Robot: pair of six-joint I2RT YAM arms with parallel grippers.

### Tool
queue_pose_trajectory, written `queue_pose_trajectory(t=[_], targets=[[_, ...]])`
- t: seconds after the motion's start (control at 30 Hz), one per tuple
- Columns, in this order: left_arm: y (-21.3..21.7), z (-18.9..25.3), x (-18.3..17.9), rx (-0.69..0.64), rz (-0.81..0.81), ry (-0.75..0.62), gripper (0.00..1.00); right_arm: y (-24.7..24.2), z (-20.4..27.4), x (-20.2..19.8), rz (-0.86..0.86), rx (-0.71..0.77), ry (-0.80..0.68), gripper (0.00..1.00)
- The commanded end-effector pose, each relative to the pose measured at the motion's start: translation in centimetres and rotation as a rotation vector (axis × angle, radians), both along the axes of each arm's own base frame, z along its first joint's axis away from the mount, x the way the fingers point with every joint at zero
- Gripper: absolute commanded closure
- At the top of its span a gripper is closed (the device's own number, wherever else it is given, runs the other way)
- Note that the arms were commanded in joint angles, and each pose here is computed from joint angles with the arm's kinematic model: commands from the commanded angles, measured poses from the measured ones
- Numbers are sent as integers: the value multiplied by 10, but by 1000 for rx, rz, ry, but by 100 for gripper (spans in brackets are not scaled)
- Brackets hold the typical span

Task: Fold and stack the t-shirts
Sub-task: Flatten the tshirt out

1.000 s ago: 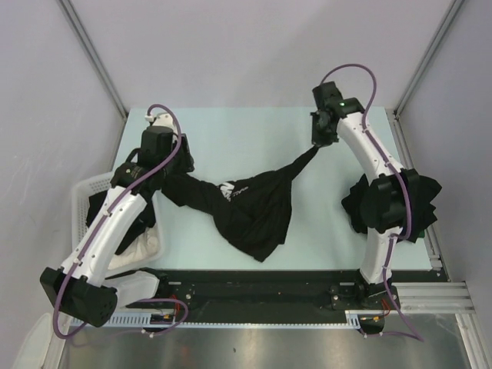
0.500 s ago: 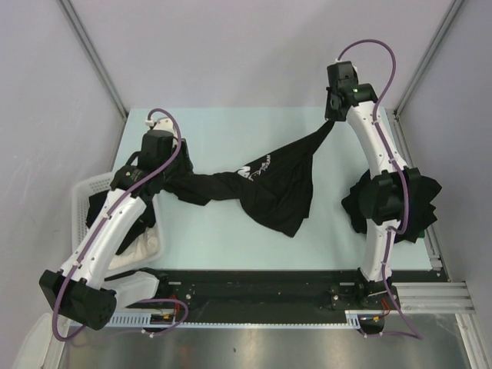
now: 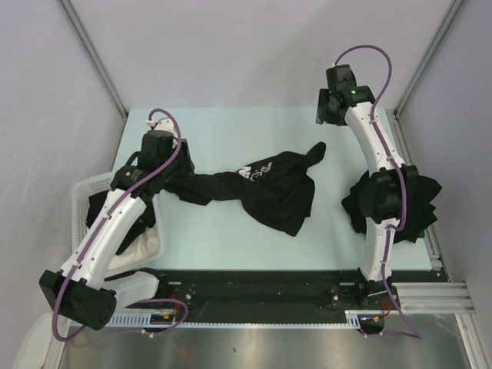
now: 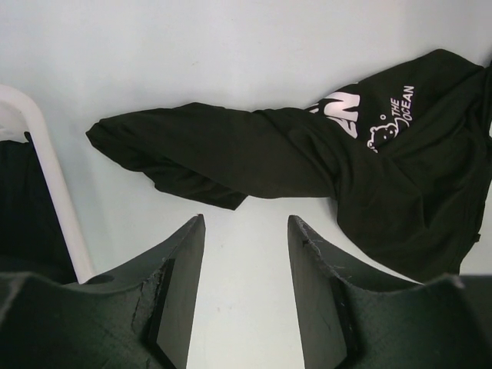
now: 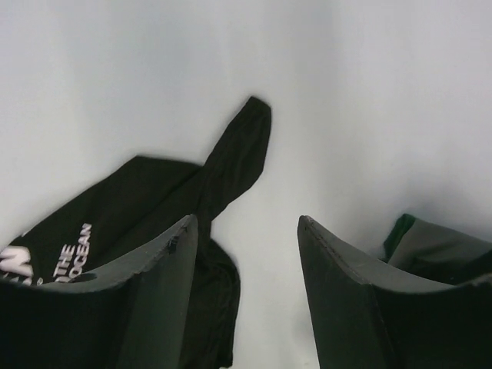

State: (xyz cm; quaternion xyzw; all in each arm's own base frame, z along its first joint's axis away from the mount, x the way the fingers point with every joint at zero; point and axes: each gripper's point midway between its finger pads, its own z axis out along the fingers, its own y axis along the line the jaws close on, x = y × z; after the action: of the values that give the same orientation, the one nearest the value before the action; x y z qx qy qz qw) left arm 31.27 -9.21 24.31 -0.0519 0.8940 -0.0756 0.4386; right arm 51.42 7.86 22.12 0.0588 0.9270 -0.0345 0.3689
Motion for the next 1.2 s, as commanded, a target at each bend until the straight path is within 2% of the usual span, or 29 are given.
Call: queue_pose_trajectory(t=[0.0, 0.03, 0.1, 0.23, 0.43, 0.6, 0.9, 1.17], targets=[[-6, 1, 4, -28, -13, -11, 48, 30, 58, -32, 56, 136, -95, 40], [-6, 0, 5, -26, -12, -11, 48, 44, 42, -47, 80, 139, -45, 40], [-7, -1, 6, -26, -12, -11, 47, 58, 50, -72, 103, 153, -56, 41], [-6, -4, 11, -29, 6, -10, 46, 89, 12, -127, 162, 158, 57, 41], [-10, -4, 15, -35, -4, -4, 45, 96, -25, -178, 176, 126, 210, 41], [-11, 0, 14, -40, -9, -13, 46, 95, -45, -198, 190, 88, 289, 41], [-10, 6, 13, -41, -11, -18, 46, 104, -93, -230, 203, 117, 460, 42], [-9, 4, 8, -48, -9, -12, 45, 100, -112, -243, 191, 132, 455, 42]])
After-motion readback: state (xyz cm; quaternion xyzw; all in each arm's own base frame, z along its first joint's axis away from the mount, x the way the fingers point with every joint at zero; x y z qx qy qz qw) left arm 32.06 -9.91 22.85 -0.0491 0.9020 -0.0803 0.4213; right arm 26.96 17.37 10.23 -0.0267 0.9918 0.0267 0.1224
